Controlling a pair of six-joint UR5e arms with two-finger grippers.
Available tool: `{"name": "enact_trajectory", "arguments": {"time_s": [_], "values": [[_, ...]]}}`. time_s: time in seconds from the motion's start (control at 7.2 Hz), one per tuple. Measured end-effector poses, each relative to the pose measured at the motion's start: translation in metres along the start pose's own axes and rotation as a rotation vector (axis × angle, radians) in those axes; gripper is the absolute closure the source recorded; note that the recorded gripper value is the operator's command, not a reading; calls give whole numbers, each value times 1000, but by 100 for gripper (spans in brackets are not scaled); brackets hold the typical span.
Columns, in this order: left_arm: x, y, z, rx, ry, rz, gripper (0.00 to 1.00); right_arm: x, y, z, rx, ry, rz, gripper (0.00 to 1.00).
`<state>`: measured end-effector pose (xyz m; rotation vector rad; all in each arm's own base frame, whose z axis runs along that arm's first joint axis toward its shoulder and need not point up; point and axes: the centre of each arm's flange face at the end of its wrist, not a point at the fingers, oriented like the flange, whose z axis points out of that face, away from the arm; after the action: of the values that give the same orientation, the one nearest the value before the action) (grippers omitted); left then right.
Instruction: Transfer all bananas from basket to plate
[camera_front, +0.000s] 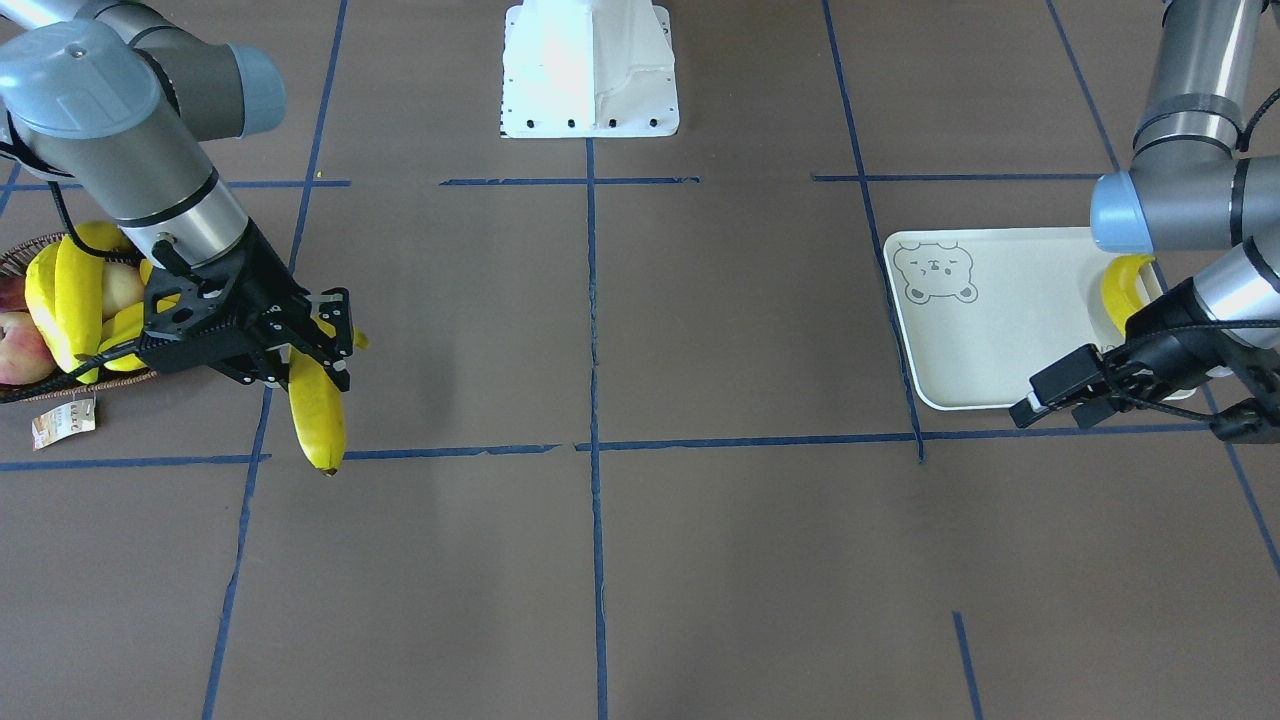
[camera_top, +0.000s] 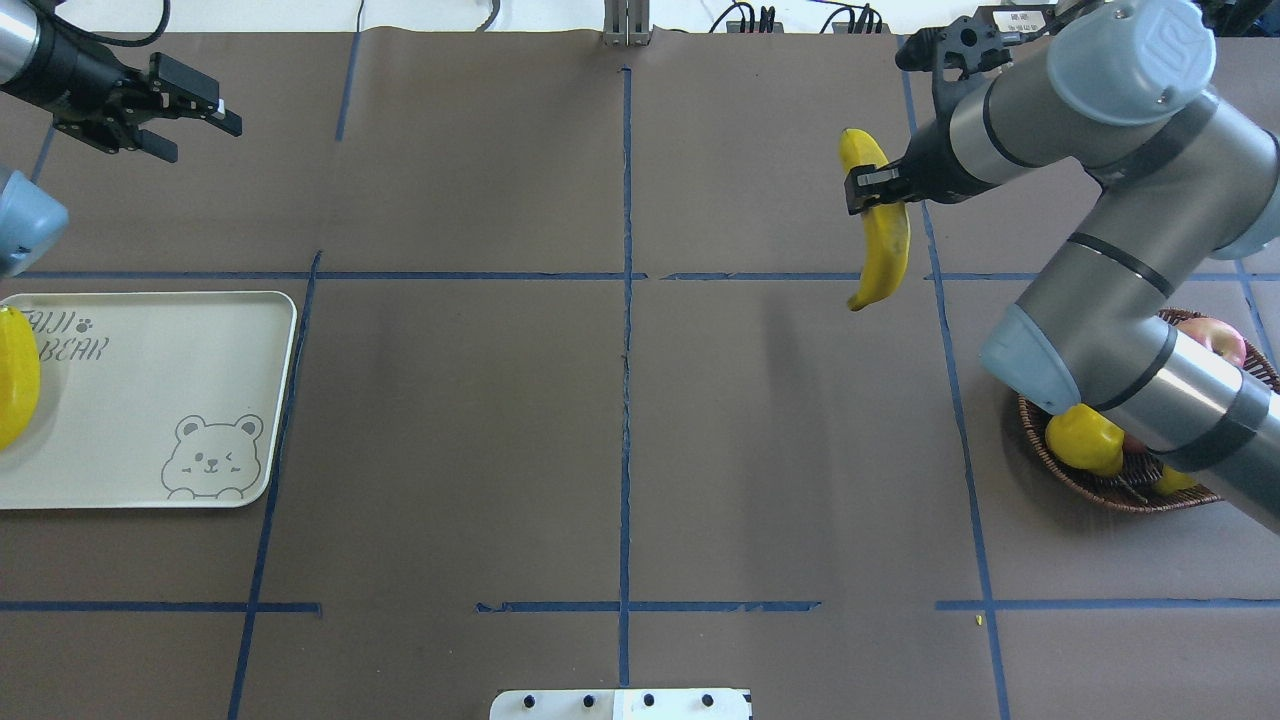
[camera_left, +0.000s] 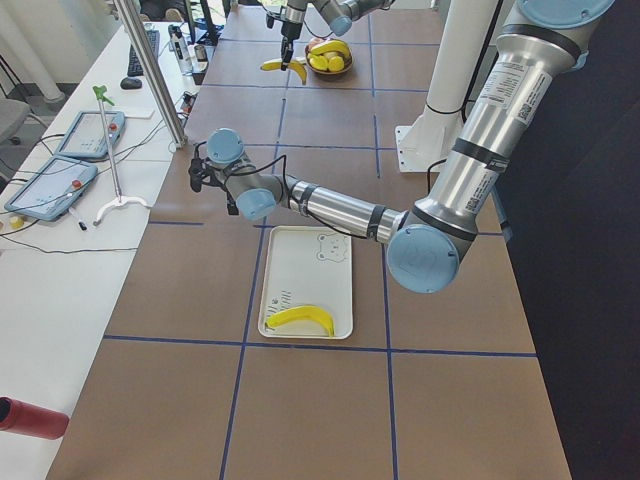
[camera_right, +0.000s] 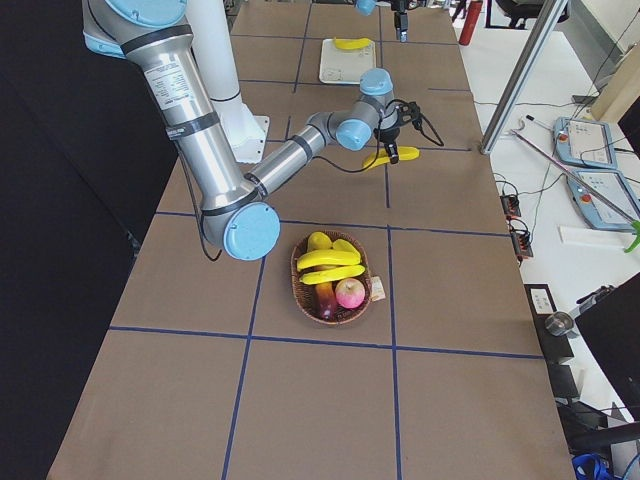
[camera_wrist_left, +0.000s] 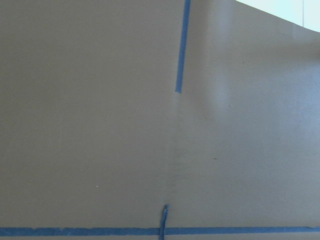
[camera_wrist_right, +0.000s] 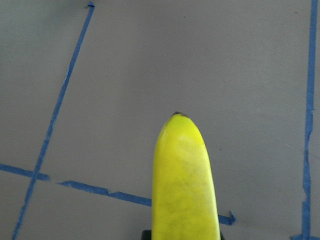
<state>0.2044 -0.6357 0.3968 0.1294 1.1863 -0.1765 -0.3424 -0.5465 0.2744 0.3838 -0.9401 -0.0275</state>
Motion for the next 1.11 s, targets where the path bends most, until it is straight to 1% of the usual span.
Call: {"name": "enact_trajectory", "arguments": {"time_s": [0.14,0.28,0.42,0.56,0.83,1.11], "values": [[28,-2,4,-2,20,-8,0,-19,-4,9,25,-51,42,99],[58,-3,7,-1,43,-25,0,-29,-2,25,54,-122,80,99],[90,-4,5,8,79,-56,0,-35,1,39,75,-184,101,98],[116,1,7,21,121,-85,0,-49,-1,42,86,-228,114,98],[173,28,37,51,198,-131,0,-102,2,41,101,-299,155,98],[227,53,58,37,257,-152,1,-152,10,42,125,-350,159,98]]}}
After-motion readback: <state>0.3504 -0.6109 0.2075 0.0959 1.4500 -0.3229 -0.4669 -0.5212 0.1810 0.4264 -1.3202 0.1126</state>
